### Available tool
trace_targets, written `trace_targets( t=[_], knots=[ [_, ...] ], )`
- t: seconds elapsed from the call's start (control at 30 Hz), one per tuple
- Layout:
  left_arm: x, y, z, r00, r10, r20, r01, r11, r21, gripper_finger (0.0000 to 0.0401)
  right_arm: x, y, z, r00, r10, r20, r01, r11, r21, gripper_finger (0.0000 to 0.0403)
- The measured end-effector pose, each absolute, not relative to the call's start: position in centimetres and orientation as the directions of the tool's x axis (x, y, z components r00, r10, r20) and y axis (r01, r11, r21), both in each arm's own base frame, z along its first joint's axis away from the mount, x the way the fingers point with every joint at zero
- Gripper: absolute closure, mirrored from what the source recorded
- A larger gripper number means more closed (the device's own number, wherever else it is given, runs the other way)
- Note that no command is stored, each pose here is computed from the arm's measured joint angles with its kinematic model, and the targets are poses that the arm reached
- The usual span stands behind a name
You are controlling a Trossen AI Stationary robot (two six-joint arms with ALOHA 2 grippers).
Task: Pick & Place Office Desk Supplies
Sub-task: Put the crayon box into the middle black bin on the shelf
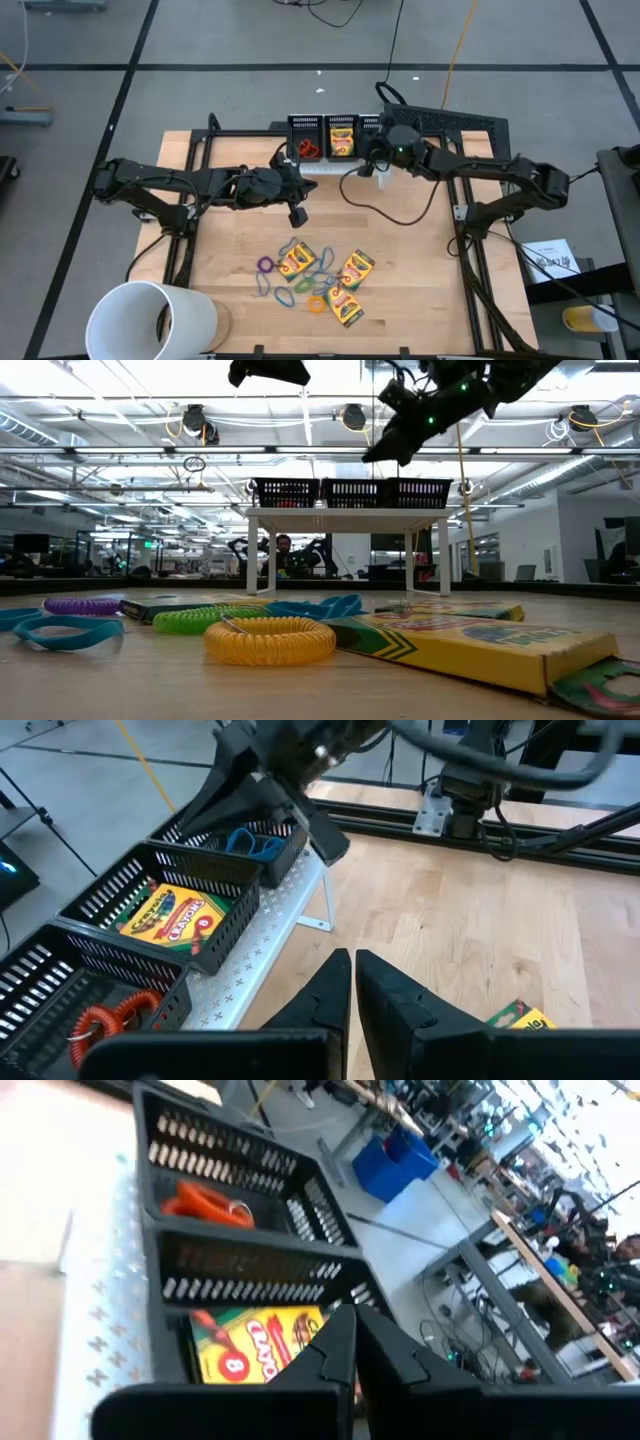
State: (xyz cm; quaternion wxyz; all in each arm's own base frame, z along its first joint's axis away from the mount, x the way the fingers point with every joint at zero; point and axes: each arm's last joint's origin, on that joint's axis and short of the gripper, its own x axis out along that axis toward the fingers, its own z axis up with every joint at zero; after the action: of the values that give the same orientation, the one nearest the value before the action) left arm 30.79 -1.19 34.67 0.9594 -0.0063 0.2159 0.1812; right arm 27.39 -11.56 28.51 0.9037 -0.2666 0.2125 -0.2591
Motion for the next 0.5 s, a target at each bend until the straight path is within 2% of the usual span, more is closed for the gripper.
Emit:
trace_targets(
  t=[0.23, 0.37, 0.5],
  knots=[
    [30.7, -1.2, 34.4, 0.834, 0.332, -0.441, -0.346, 0.937, 0.051, 0.037, 26.0, -7.5, 31.3, 0.858, -0.481, -0.182, 0.33, 0.786, -0.523, 0.0402],
    [30.0, -1.7, 34.5, 0.831, 0.291, -0.473, -0.319, 0.948, 0.023, 0.037, 23.9, -5.3, 32.6, 0.923, -0.325, -0.208, 0.216, 0.881, -0.422, 0.0402],
    [29.7, -3.0, 32.4, 0.807, 0.286, -0.517, -0.312, 0.949, 0.038, 0.037, 21.5, -3.7, 31.9, 0.944, -0.248, -0.218, 0.164, 0.924, -0.345, 0.0403]
  ],
)
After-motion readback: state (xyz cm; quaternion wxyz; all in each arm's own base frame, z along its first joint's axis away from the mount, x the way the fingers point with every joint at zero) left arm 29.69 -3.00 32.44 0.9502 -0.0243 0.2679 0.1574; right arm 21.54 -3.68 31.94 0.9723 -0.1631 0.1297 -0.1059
